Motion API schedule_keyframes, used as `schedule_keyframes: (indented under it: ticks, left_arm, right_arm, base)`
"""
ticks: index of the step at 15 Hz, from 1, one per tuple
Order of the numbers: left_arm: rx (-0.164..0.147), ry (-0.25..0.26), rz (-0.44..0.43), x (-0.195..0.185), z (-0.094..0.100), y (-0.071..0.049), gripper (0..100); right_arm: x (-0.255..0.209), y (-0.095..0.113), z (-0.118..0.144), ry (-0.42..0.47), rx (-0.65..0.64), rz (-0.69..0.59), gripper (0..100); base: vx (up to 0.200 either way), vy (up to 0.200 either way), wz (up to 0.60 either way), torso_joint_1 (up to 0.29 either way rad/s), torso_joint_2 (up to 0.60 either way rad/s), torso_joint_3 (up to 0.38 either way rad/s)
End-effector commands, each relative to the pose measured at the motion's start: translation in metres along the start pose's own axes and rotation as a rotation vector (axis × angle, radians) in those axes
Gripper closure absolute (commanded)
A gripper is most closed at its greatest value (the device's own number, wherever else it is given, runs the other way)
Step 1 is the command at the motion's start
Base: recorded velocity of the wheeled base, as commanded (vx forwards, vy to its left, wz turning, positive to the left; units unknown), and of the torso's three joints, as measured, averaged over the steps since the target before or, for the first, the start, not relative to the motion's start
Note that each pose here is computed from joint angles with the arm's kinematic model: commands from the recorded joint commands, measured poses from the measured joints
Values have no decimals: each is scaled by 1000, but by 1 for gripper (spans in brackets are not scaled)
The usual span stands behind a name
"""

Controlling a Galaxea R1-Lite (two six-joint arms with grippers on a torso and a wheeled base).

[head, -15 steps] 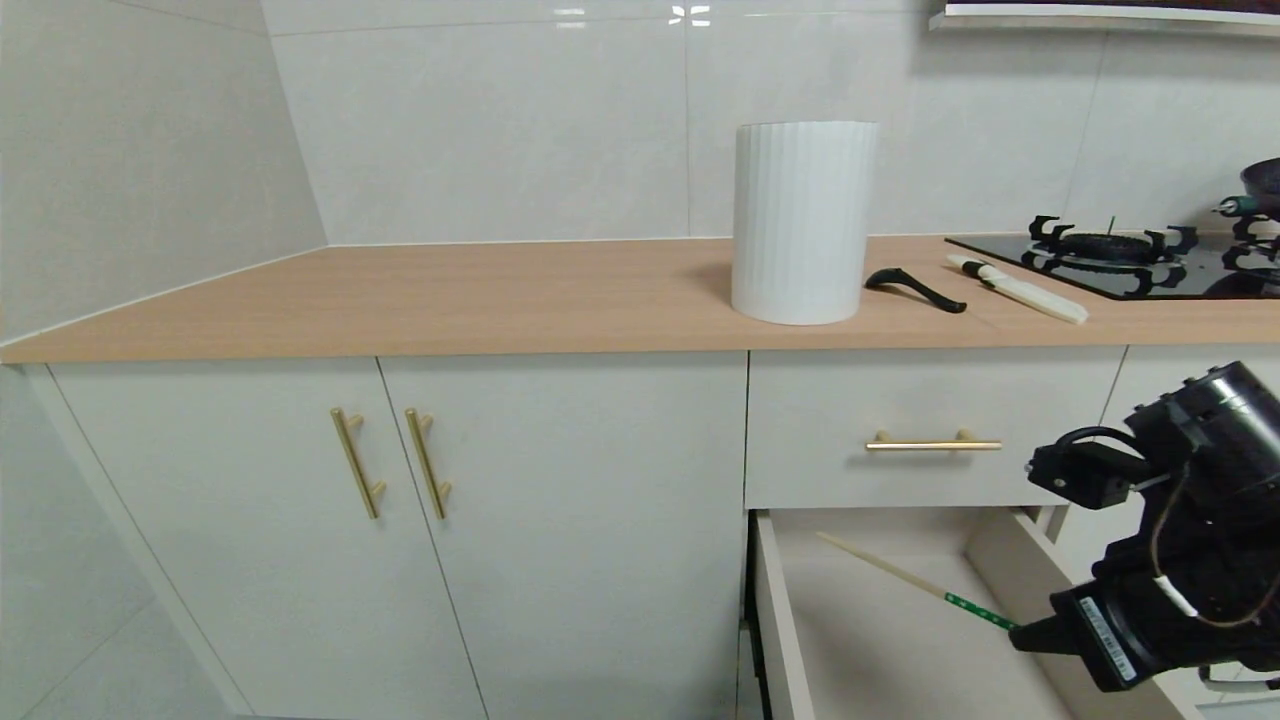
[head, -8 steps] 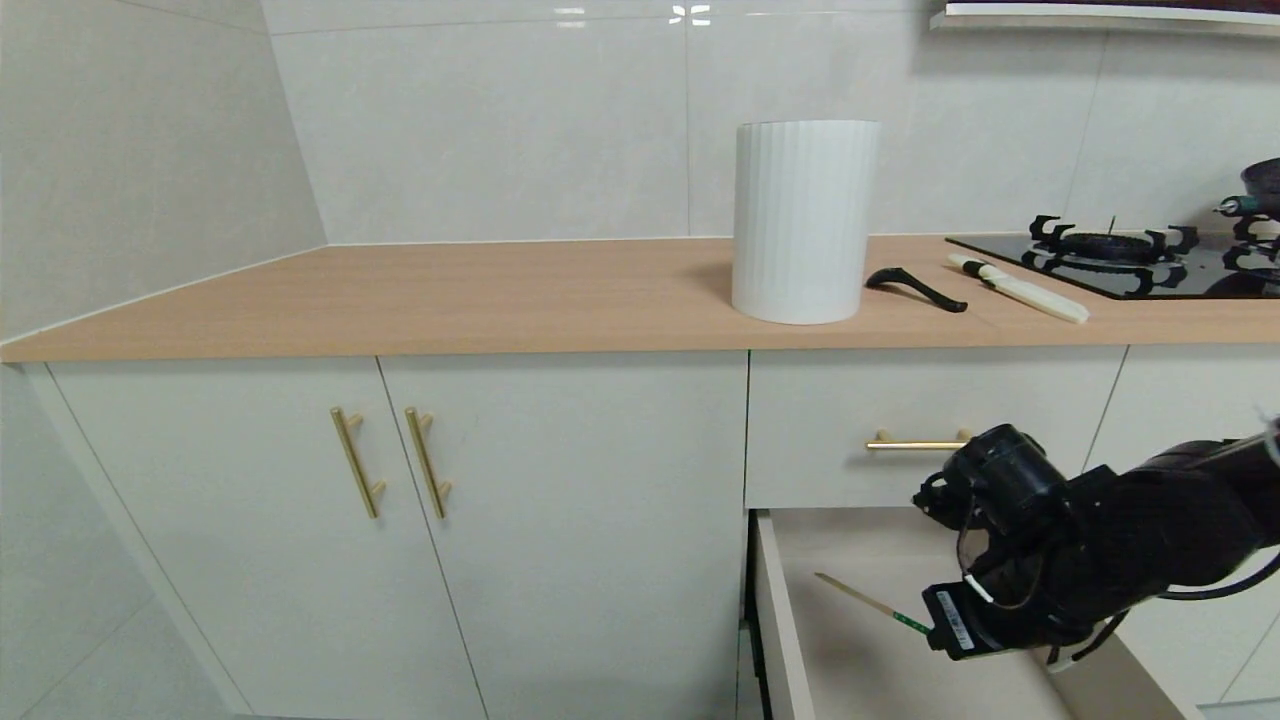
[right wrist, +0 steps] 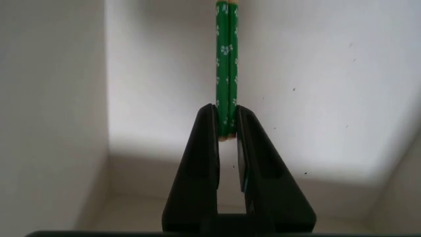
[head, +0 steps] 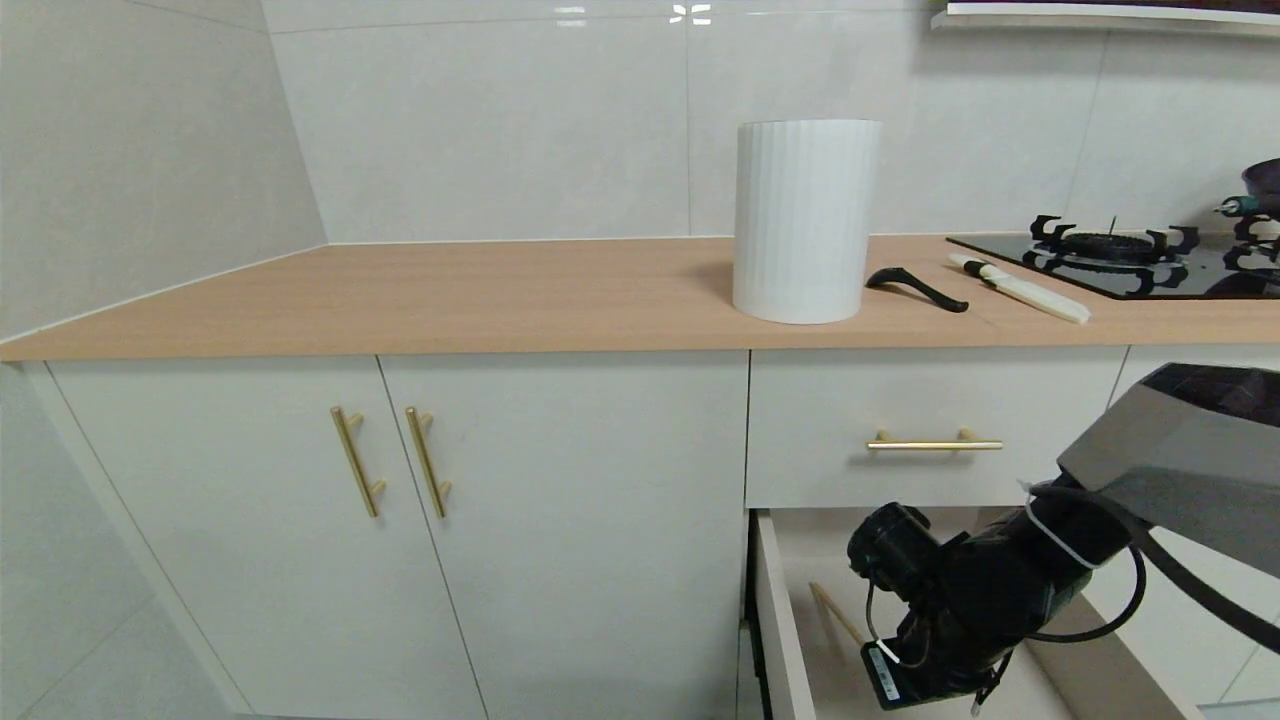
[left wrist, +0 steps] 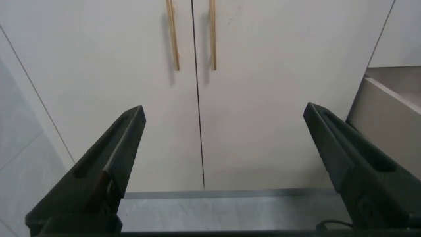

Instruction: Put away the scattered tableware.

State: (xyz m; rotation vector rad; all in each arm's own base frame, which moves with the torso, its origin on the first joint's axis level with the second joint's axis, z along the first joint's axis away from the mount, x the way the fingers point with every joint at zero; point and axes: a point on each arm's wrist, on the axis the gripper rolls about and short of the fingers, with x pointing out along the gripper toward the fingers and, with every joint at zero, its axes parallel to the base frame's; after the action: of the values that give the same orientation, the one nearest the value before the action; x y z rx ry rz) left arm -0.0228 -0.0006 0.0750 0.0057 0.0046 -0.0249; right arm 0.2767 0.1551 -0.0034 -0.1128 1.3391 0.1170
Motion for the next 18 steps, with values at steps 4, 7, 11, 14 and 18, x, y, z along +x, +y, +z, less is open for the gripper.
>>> schedule_keyframes:
  ticks: [4,7,11,14,18]
  left_arm:
    - [0,0,0,0,0,0,0]
    - [0,0,0,0,0,0,0]
    - [0,0,0,0,0,0,0]
    - [0,0,0,0,0,0,0]
    - [0,0,0,0,0,0,0]
  right_arm:
    - [11,4,-6,38,-18,-12,100]
    - [11,4,-6,39,-11,-14,100]
    - [11,4,-6,39,-9,-14,0]
    - [11,4,-6,39,-9,-14,0]
    - [1,4,-5,13,-5,-4,0]
  base:
    - [0,0,0,0,0,0]
    - [0,0,0,0,0,0]
    - [0,0,0,0,0,0]
    - [0,0,0,0,0,0]
    - [0,0,0,0,0,0]
